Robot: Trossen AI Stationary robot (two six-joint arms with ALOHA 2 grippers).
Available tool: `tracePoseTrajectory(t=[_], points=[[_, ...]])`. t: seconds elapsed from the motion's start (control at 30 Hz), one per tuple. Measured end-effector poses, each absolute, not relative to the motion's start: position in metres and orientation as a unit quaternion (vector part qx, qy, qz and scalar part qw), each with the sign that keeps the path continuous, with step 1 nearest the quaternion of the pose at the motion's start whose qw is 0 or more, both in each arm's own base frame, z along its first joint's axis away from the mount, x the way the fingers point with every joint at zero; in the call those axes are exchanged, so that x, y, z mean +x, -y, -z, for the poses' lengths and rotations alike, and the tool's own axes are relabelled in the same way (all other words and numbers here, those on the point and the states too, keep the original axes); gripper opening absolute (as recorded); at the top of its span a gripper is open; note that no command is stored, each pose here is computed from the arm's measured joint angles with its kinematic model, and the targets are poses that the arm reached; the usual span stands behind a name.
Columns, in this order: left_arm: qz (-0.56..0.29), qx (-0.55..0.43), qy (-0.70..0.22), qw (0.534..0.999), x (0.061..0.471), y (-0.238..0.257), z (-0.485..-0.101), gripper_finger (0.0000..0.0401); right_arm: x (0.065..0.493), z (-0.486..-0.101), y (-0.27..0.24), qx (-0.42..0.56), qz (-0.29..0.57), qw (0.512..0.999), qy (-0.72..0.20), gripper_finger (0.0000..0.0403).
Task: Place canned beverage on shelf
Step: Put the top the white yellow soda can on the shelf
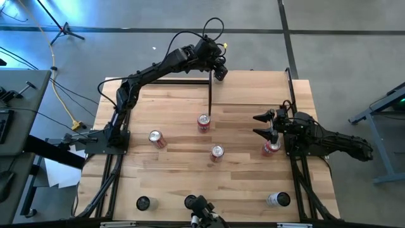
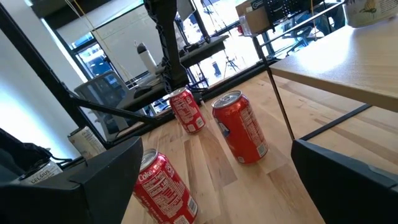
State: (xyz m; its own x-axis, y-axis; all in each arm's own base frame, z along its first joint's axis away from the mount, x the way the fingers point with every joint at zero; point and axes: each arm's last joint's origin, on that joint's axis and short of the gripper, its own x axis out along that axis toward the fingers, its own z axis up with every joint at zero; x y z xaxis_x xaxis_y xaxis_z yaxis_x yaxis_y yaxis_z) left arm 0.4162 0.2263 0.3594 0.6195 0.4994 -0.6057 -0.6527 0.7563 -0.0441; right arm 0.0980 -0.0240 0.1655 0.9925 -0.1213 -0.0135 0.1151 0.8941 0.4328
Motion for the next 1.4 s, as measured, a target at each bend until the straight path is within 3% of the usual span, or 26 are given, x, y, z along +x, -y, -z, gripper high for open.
tracePoseTrajectory(t=[0.87,1.4], points=[[-0.325,-0.124,-0.287,0.893,0.417,-0.224,-0.362,0.0278,0.098,-0.165,0.024,0.222,0.061,0.973,0.007,0.0399],[-0.338,-0.136,-0.313,0.877,0.416,-0.215,-0.358,0.0317,0.098,-0.165,0.024,0.222,0.061,0.973,0.007,0.0399]])
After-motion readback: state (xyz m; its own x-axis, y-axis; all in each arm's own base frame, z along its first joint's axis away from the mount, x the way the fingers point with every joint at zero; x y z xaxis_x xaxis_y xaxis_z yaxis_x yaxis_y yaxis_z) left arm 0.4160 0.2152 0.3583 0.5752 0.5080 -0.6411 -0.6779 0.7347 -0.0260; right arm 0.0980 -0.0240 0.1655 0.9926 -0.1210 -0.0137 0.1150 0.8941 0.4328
